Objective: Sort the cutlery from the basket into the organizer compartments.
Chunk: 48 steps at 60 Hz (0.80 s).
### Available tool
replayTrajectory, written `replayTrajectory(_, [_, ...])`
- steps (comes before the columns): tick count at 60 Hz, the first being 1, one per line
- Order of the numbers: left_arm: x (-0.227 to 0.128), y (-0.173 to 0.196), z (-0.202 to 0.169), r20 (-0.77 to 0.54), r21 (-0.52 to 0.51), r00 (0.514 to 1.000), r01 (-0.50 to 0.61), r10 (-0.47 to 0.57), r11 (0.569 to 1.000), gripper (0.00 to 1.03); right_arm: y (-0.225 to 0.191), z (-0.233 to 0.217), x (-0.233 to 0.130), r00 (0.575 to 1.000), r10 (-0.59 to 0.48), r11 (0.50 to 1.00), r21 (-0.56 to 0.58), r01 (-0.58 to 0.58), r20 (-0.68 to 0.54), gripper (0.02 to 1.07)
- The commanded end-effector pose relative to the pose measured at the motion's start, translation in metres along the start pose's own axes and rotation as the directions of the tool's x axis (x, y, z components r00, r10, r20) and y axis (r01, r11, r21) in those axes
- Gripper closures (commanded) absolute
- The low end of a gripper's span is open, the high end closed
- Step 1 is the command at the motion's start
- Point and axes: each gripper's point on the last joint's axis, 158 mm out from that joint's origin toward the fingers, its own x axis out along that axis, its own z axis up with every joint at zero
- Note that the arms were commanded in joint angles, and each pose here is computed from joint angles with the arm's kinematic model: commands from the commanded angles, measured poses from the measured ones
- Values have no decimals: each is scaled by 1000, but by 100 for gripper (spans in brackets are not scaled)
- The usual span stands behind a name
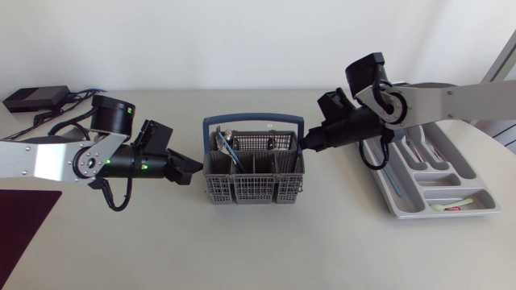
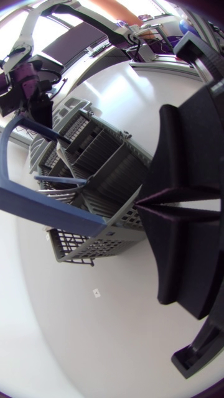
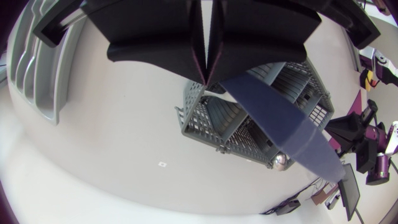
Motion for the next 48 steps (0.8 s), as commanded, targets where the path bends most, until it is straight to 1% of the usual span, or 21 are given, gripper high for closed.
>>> replayTrajectory(1, [-12,1,7,33,29,999,-12,11,1000,97,-4,-4,-13,999,-41,999,0,41,15,101])
replayTrajectory(5, [-18,8,11,49,29,998,-36,34,999,95,-3,-3,-24,998,-60,998,-17,60,36,101])
replayTrajectory(11, [-31,18,21,79,34,995,-70,68,997,95,-4,3,-51,990,-112,992,-48,117,91,101])
replayTrajectory(18, [-44,23,29,100,41,991,-94,89,995,93,12,10,-81,980,-112,986,-100,130,165,101])
replayTrajectory(22, [-51,22,31,114,50,989,-103,97,993,92,28,11,-93,976,-100,982,-141,128,192,93])
replayTrajectory(26, [-55,18,31,124,59,987,-107,99,993,90,43,11,-98,976,-80,977,-178,117,202,89])
replayTrajectory(36, [-64,11,31,145,79,984,-114,102,990,90,76,9,-98,976,-33,964,-253,88,213,78])
replayTrajectory(41, [-66,6,27,150,97,984,-116,100,988,90,97,6,-87,979,-3,948,-311,69,206,70])
replayTrajectory(47, [-66,6,23,146,111,984,-118,101,987,90,114,3,-70,981,10,927,-371,64,194,68])
replayTrajectory(48, [-66,5,22,144,116,985,-116,99,986,90,117,2,-67,981,12,923,-381,64,193,67])
